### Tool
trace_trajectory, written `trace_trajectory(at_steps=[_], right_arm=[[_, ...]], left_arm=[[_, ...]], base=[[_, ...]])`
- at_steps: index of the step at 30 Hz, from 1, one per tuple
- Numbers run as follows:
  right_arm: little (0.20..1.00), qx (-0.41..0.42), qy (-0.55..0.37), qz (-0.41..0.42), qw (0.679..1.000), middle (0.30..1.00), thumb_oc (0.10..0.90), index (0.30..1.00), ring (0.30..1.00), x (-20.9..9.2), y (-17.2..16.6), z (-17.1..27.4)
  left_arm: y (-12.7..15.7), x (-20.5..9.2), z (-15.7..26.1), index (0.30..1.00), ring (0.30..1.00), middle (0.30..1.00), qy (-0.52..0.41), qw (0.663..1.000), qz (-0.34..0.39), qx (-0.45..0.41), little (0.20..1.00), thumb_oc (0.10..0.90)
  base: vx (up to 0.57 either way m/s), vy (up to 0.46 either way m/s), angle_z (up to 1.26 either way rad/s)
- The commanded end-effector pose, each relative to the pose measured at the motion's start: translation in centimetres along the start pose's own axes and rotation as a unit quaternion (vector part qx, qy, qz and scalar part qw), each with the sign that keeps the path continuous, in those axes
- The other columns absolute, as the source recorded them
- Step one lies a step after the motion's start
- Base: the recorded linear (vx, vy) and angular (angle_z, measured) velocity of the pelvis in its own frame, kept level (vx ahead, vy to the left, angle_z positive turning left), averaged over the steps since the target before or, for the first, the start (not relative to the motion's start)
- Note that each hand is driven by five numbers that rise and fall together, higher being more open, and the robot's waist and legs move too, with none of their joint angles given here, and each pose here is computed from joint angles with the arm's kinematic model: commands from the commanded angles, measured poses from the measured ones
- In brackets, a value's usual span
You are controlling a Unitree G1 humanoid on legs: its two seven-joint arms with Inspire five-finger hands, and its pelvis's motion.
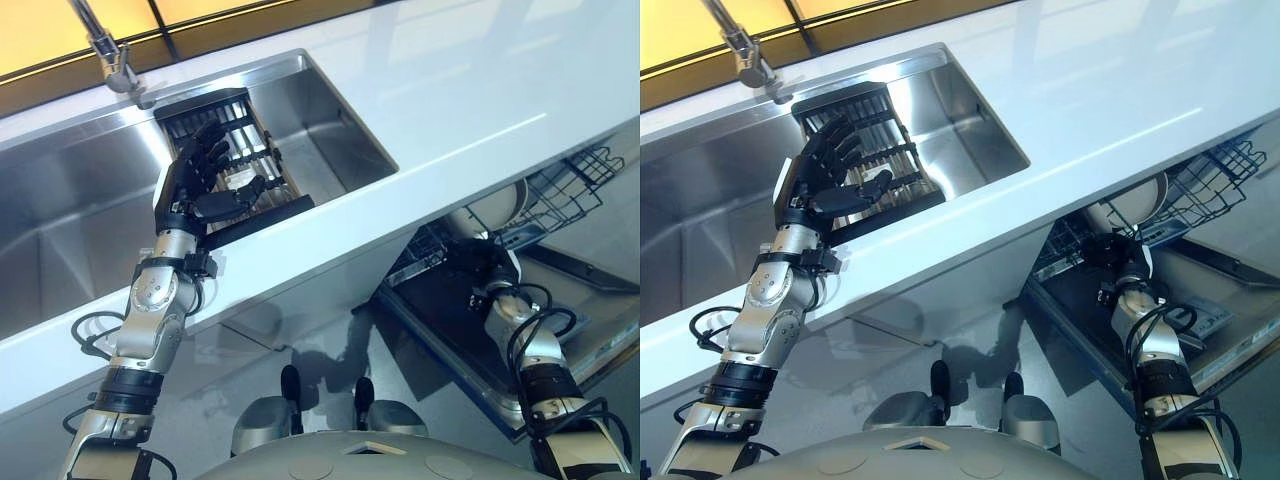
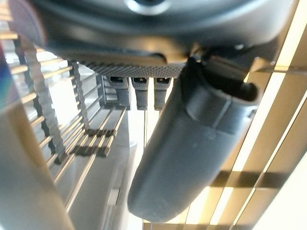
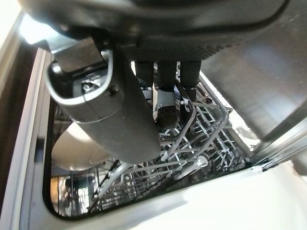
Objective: Pick up plates and place into dishwasher.
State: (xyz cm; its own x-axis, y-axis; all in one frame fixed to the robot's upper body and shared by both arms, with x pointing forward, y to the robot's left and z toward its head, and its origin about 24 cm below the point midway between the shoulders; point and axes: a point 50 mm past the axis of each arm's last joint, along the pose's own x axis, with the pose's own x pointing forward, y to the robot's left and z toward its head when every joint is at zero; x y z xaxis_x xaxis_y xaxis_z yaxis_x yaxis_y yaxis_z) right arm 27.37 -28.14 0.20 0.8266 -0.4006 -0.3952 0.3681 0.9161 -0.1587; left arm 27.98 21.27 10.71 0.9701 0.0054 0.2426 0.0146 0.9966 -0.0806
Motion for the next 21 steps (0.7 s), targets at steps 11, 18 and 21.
trace_trajectory(at_steps=[11, 18, 21], right_arm=[[0.200, 0.034, -0.305, 0.051, 0.950, 0.300, 0.100, 0.300, 0.300, -1.9, 9.5, 16.0], [0.200, 0.056, -0.300, 0.019, 0.952, 0.300, 0.100, 0.300, 0.300, -1.7, 8.3, 15.1], [0.513, 0.060, -0.296, 0.024, 0.953, 0.568, 0.413, 0.568, 0.568, -1.8, 8.4, 14.9]], left_arm=[[-1.7, 1.2, 1.3, 0.900, 0.900, 0.900, -0.044, 0.998, -0.051, -0.010, 0.900, 0.800], [-1.8, 1.0, 1.0, 0.900, 0.900, 0.900, -0.038, 0.998, -0.054, -0.015, 0.900, 0.800], [-2.0, 1.1, 0.9, 0.900, 0.900, 0.900, -0.035, 0.998, -0.056, -0.016, 0.900, 0.800]], base=[[0.03, 0.031, 0.10], [0.01, 0.016, 0.06], [0.00, 0.000, 0.00]])
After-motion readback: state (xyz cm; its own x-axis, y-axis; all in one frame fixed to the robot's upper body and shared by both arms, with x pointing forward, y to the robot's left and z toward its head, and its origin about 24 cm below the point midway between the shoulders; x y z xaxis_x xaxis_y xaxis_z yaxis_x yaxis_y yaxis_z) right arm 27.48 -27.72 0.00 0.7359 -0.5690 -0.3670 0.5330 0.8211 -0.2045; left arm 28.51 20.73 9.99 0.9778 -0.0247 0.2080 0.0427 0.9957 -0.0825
